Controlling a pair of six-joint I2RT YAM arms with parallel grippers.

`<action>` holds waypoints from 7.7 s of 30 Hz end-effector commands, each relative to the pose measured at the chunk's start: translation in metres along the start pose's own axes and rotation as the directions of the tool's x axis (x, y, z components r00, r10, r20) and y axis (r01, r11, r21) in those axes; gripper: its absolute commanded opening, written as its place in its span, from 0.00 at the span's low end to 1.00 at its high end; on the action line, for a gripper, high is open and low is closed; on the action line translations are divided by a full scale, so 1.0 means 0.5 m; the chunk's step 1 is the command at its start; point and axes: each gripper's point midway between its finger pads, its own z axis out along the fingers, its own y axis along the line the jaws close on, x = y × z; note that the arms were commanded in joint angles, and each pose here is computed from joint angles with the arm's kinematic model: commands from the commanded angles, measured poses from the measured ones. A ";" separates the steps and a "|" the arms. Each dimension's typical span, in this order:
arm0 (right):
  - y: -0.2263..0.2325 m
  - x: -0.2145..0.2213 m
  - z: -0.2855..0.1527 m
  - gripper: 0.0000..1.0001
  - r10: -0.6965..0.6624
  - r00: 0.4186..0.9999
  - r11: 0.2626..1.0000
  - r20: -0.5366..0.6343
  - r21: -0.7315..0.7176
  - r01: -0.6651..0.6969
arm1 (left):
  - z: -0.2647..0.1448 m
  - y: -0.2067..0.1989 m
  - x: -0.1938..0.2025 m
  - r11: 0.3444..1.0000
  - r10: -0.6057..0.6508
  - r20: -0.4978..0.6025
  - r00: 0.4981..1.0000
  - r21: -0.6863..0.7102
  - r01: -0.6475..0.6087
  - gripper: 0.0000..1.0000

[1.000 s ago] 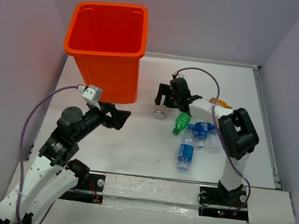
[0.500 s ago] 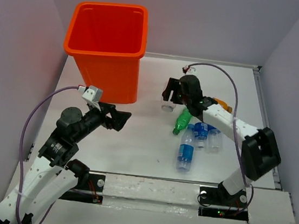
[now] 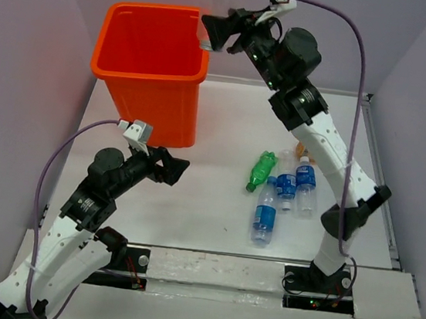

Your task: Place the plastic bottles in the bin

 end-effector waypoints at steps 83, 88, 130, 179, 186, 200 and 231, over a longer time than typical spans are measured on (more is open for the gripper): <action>-0.220 0.735 -0.815 0.82 0.559 0.610 0.748 -0.562 0.659 -0.078 | 0.494 -0.103 0.218 0.991 0.098 -0.360 0.928 -0.050 -0.124 0.45; -0.207 0.727 -0.802 0.70 0.556 0.610 0.764 -0.564 0.636 -0.108 | 0.410 -0.180 0.018 0.996 0.089 -0.135 0.987 0.011 -0.089 0.43; -0.003 0.169 -0.380 0.54 0.158 0.959 0.987 -0.235 0.019 -0.158 | 0.007 -0.036 -0.610 0.990 0.024 0.520 0.854 -0.129 0.051 0.99; -0.383 0.155 -0.456 0.86 0.064 0.994 0.823 -0.091 0.568 -0.001 | 0.234 -0.237 0.149 0.987 -0.091 -0.245 0.965 0.109 0.120 0.99; -0.463 0.313 -0.611 0.86 0.232 0.957 0.701 -0.177 0.713 -0.038 | 0.372 -0.295 0.199 0.990 -0.103 -0.280 0.955 0.064 0.125 0.99; -0.385 0.306 -0.711 0.86 0.263 0.957 0.740 -0.121 0.662 -0.120 | 0.579 -0.306 0.318 0.996 -0.087 -0.369 0.925 -0.030 0.081 0.99; -0.504 0.485 -0.798 0.95 0.416 0.874 0.468 -0.250 0.883 0.030 | 0.508 -0.095 0.357 0.981 -0.044 -0.370 0.928 -0.190 -0.029 0.69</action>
